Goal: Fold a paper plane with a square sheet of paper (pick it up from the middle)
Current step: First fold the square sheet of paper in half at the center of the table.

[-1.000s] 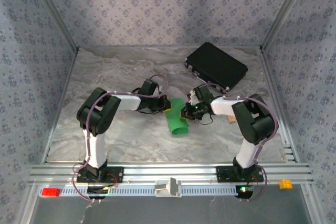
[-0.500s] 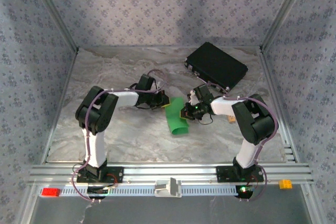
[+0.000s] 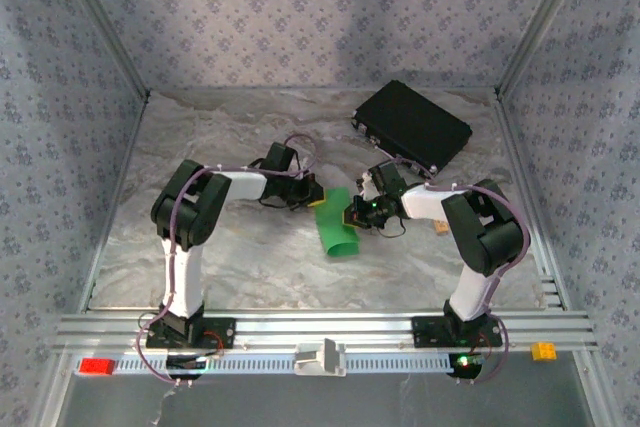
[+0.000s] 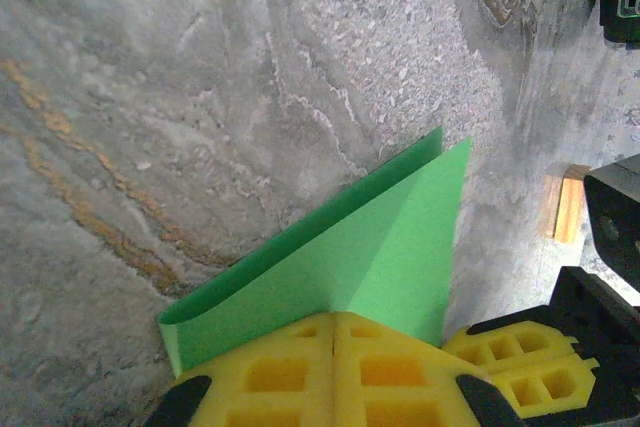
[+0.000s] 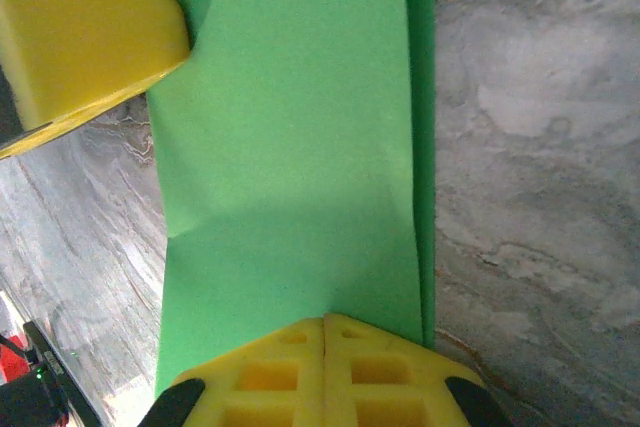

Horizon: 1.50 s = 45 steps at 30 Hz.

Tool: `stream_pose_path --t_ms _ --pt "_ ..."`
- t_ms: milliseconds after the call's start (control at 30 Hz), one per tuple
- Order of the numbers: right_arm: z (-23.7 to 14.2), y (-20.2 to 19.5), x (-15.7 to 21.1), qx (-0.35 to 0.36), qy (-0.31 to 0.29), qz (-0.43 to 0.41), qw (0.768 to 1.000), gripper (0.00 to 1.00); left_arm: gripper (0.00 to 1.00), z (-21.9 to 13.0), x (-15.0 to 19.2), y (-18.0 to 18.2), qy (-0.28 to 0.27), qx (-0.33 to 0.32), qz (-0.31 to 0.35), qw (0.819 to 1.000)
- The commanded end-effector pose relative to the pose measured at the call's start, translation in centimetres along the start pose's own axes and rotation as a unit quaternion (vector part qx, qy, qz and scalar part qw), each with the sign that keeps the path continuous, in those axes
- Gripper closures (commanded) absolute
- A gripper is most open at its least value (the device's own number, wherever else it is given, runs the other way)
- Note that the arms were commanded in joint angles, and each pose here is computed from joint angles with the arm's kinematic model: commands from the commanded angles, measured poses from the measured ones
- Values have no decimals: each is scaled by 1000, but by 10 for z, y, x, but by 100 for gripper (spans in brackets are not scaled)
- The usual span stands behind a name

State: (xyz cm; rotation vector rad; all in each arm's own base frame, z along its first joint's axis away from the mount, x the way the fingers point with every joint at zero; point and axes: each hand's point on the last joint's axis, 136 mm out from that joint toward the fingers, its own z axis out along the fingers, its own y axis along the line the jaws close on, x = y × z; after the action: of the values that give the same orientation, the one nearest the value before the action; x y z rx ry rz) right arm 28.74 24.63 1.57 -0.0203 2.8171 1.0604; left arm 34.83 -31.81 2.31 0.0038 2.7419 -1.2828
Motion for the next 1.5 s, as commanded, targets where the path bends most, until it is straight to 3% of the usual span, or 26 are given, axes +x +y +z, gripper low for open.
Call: stream_pose_path --t_ms 0,300,533,633,800,1000,1167,1467 --pt "9 -66 41 121 46 61 990 100 96 -3 -24 39 -32 -54 -22 998" --pt "9 -64 40 120 43 62 990 100 97 -17 -50 35 -48 -68 -38 996" --pt "9 -62 38 122 40 61 990 100 95 -46 -51 -7 -74 -49 -13 996" --pt "8 -61 36 123 37 59 990 100 94 -55 -38 -32 -73 -36 8 997" --pt "7 -61 36 123 35 58 990 100 95 -37 11 -52 -12 -7 16 1000" --pt "7 -62 37 127 35 58 990 100 96 -15 60 -43 34 -2 -1 999" --pt "7 -64 38 129 35 59 989 100 96 -9 73 -33 42 5 -9 999" --pt "6 -66 41 131 35 58 989 100 96 -5 96 23 58 -70 -6 996"
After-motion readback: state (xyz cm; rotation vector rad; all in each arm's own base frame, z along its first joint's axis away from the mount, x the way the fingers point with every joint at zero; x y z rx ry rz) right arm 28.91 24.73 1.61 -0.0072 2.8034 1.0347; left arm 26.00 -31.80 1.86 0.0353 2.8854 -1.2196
